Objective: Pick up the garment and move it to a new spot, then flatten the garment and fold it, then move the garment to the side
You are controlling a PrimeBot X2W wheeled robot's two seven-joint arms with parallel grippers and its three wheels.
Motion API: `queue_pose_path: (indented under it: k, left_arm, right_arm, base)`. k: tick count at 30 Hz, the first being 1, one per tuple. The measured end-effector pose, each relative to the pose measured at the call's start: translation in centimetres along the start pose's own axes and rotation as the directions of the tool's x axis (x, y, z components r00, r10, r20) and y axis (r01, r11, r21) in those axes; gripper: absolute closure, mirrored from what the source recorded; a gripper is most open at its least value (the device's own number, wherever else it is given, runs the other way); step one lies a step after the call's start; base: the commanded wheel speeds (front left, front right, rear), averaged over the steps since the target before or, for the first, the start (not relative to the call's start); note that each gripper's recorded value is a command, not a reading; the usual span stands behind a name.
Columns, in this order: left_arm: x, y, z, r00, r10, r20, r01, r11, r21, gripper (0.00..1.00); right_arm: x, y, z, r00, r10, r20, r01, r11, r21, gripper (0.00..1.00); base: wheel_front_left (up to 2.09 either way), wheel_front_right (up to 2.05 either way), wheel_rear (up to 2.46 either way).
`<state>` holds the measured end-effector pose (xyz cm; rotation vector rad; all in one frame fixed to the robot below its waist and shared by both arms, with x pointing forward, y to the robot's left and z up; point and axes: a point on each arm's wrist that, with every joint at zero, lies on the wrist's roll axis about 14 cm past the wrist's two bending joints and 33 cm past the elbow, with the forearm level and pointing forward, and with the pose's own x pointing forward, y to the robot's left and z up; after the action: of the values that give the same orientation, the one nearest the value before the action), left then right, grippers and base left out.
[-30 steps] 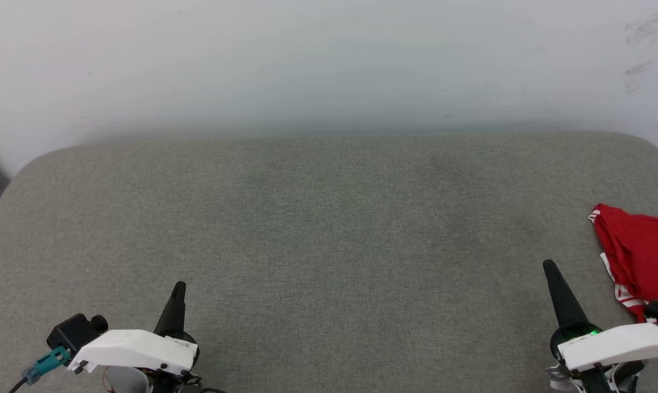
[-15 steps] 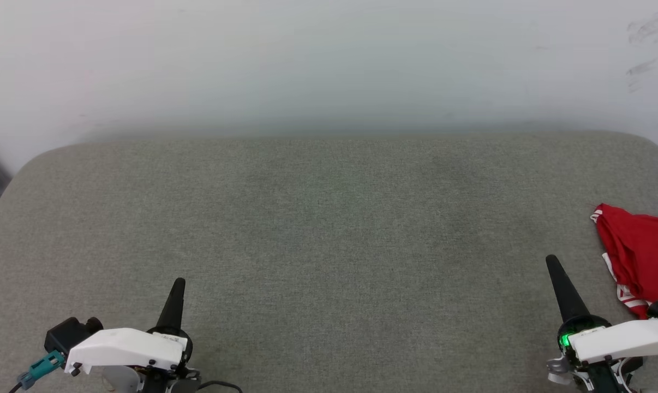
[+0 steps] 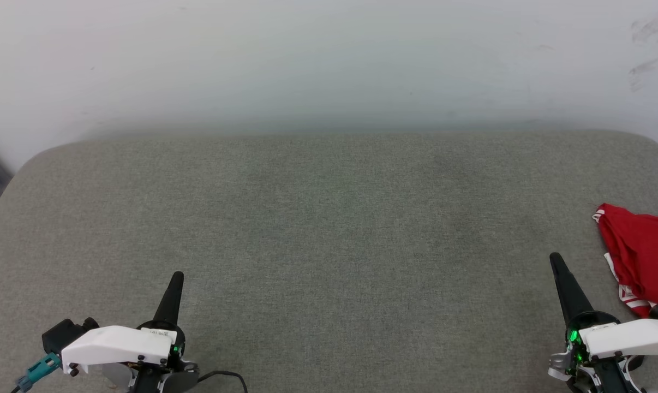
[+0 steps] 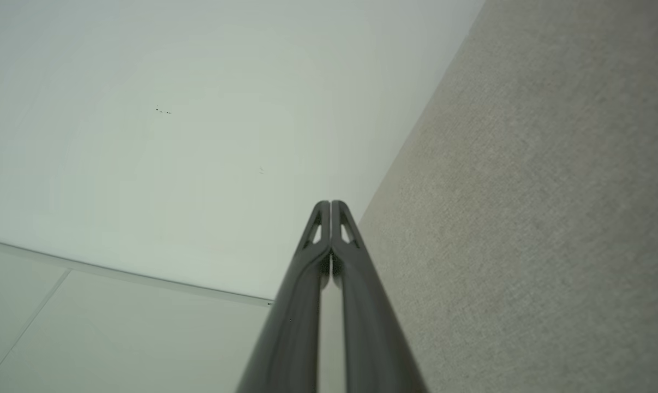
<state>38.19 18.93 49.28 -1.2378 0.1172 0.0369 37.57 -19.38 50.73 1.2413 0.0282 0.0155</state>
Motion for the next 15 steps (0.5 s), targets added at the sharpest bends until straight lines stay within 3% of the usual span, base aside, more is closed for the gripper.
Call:
queue_pose_path:
  k: [15]
  left_arm:
    - [0.26, -0.43, 0.49, 0.999, -0.034, 0.017, 0.036, 0.991, -0.128, 1.0]
  right_arm:
    - [0.46, -0.16, 0.24, 1.0, -0.001, 0.011, 0.0, 0.992, 0.125, 1.0]
  base:
    - [0.0, 0.0, 0.0]
